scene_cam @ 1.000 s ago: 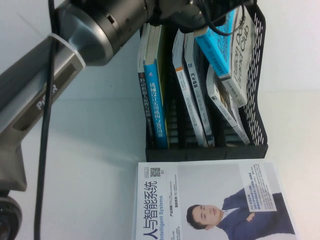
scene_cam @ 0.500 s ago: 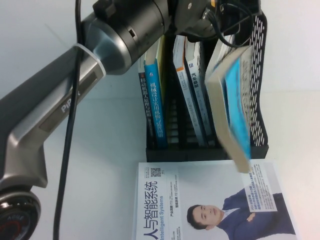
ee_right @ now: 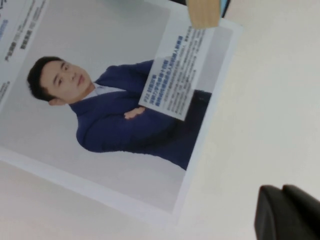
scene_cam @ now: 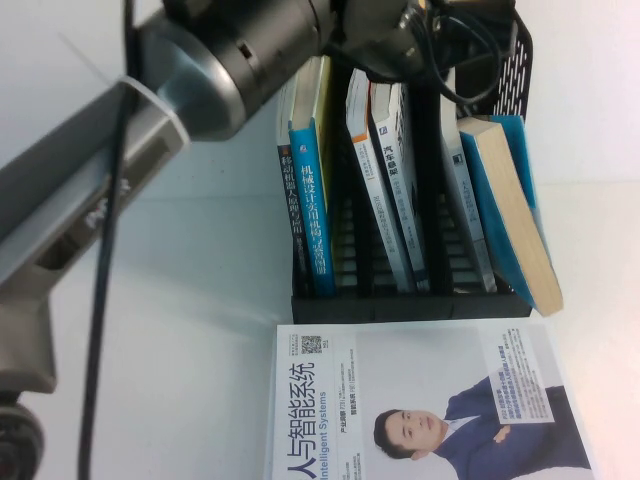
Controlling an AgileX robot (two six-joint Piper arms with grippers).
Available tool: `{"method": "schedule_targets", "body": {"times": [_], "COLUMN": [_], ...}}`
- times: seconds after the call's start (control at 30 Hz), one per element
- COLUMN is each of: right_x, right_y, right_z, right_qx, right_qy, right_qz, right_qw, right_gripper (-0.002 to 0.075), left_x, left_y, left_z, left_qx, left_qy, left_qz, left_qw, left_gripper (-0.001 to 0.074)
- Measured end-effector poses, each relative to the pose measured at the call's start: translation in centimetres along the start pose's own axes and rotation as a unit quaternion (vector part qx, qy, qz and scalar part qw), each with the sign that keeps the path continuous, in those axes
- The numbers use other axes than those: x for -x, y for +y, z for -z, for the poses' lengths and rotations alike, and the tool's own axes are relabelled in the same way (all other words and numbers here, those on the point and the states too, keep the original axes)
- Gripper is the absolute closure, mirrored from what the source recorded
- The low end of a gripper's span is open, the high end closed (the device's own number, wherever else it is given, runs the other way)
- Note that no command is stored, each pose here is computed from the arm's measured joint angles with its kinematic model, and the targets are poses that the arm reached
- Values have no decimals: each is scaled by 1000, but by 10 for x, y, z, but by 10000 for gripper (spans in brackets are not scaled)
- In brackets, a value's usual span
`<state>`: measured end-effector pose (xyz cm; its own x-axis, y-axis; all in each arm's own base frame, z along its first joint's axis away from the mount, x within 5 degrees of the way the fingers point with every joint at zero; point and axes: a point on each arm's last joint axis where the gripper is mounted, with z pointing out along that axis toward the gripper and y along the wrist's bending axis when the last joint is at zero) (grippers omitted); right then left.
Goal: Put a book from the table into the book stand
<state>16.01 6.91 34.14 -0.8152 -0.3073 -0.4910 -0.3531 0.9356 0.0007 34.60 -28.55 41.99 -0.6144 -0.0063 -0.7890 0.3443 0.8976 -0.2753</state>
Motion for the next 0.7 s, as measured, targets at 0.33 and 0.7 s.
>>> {"method": "schedule_targets", "body": {"times": [0.33, 0.7], "right_x": [-27, -32], "right_y": [12, 10], "right_z": [-70, -119], "right_qx": [58, 39], "right_qy": [-77, -119], "right_qz": [73, 79], "right_qw": [993, 989], "right_gripper": [729, 729], "left_x": [18, -38], "left_y": [14, 58], "left_z": [87, 158], "left_qx": [46, 87], "left_qy": [-12, -12], "left_qz": [-66, -31], "left_qw": [997, 996], "left_gripper": [732, 736]}}
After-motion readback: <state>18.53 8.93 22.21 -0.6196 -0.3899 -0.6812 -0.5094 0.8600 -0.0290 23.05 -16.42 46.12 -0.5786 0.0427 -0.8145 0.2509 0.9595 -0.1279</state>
